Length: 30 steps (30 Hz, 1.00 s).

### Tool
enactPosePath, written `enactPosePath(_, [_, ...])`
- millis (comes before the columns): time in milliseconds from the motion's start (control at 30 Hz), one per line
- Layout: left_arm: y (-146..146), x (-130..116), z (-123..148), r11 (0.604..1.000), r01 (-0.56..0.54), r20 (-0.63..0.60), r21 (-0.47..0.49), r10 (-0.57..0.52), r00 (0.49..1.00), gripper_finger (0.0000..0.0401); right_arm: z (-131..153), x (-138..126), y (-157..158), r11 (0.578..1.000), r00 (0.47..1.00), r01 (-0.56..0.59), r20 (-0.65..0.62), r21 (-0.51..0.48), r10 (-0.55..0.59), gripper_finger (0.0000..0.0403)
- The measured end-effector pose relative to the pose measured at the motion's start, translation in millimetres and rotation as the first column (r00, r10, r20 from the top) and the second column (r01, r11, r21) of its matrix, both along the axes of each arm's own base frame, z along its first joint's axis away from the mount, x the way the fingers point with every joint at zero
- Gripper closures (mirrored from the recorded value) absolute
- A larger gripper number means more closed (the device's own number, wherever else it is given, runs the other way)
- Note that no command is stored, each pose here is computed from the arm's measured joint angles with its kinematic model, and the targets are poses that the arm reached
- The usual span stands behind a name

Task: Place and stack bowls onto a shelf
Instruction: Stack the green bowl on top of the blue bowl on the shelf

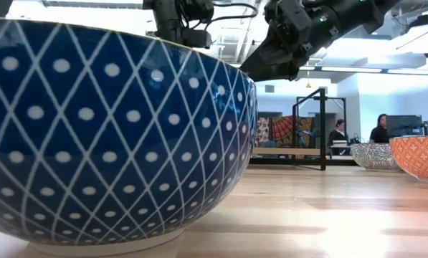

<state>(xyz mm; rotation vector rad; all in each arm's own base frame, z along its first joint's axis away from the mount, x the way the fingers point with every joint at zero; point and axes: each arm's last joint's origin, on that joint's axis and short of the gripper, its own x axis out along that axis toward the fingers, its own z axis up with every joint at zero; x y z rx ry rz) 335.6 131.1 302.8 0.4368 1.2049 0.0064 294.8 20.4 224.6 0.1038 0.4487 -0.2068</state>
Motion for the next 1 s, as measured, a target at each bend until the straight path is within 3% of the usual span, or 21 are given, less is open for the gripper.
enactPosePath(400, [2,5,-5,1.000,0.012,0.032,0.002,-0.012,0.999,0.0401,0,0,-4,1.000,1.000,0.009,-0.001,-0.008,-0.009,0.0148])
enactPosePath(667, [4,11,-13,0.993,-0.109,0.054,-0.044,0.112,0.992,0.0395,0,0,-4,1.000,1.000,0.006,-0.006,-0.013,-0.006,0.0148])
enactPosePath(1000, [4,9,-12,0.976,-0.199,0.056,-0.088,0.204,0.977,0.0289,-2,-1,-8,1.000,0.999,0.018,-0.026,-0.017,-0.019,0.0148])
